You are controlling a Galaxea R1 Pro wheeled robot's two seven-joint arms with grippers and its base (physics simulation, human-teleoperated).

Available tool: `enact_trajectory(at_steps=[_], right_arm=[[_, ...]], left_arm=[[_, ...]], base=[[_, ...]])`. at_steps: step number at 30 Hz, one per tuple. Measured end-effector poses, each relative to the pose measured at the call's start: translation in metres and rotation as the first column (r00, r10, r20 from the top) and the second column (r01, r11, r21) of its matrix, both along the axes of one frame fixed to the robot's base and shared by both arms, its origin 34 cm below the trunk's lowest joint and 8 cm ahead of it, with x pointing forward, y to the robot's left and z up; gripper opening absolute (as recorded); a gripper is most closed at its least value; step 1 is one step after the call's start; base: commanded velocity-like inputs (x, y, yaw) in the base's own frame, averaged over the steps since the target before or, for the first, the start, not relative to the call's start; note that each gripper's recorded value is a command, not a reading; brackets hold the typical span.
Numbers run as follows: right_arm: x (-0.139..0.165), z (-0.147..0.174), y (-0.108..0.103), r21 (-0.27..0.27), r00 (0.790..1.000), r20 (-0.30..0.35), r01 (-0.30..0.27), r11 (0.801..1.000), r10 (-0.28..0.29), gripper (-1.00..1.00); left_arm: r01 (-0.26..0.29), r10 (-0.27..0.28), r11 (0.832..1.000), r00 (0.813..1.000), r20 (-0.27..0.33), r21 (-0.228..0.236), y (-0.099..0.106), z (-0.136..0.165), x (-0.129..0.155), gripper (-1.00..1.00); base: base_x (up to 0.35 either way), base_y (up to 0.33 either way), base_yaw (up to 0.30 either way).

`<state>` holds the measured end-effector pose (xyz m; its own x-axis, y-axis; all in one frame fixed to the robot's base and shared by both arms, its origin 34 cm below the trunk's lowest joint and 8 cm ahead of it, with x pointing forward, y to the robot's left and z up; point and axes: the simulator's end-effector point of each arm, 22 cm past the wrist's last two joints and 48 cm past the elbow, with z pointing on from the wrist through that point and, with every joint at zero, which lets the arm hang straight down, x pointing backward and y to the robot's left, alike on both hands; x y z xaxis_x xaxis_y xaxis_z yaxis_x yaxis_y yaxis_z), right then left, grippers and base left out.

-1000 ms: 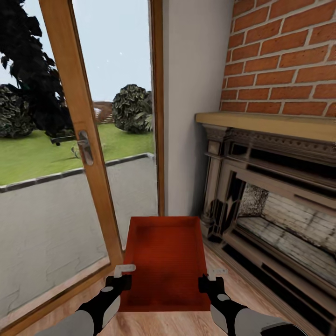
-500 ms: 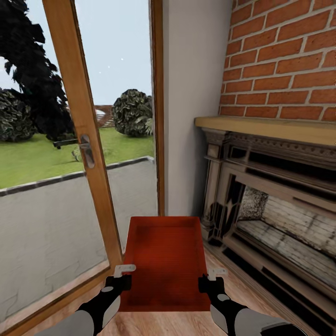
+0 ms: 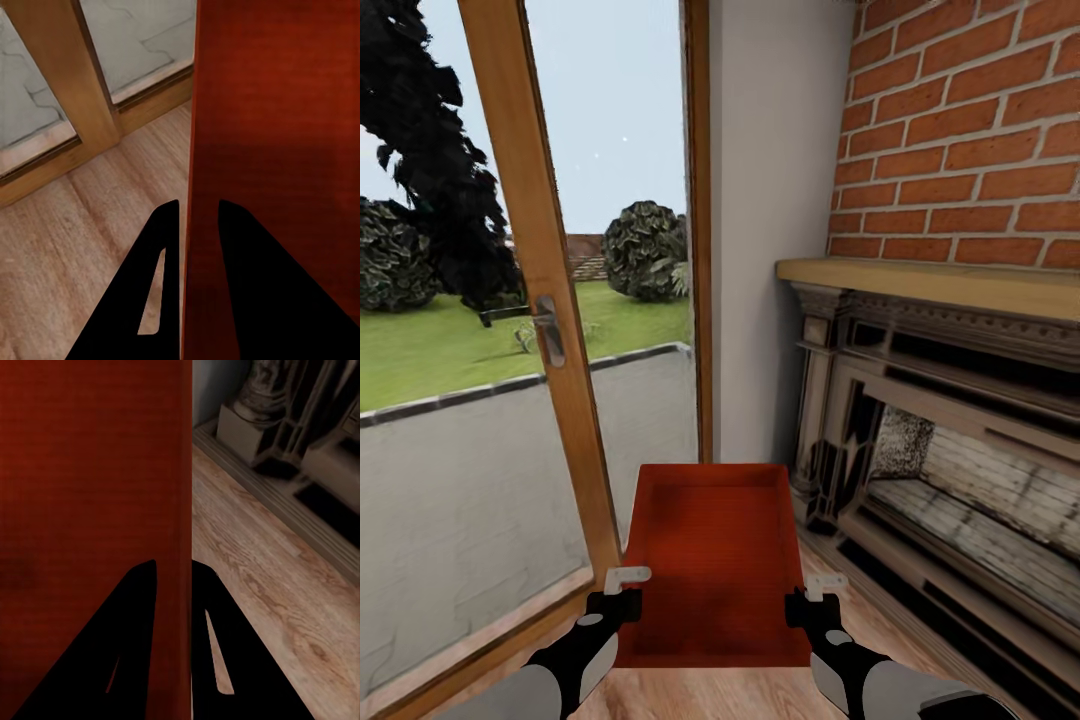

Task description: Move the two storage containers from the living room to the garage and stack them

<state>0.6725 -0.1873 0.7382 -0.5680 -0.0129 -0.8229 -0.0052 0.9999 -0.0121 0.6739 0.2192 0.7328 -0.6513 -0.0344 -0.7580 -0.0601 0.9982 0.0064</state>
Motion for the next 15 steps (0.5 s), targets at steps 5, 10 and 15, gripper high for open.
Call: enact_trajectory(at_steps=[5,10,15], right_arm=[[0.001,0.004,0.000,0.000,1.000,0.008,0.000,1.000,0.000,-1.00],[0.003,0.009,0.000,0.000,1.000,0.016,0.000,1.000,0.000,-1.00],[0.004,0.013,0.000,0.000,1.000,0.025,0.000,1.000,0.000,-1.00]], left_arm=[[0.000,0.000,1.000,1.000,0.008,0.000,0.000,0.004,0.001,-1.00],[0.000,0.000,1.000,1.000,0.016,0.000,0.000,0.009,0.003,-1.00],[0.000,0.000,1.000,1.000,0.025,0.000,0.000,0.013,0.004,-1.00]], base=[[0.000,0.000,0.000],[0.000,0.000,0.000],[0.000,0.000,0.000]])
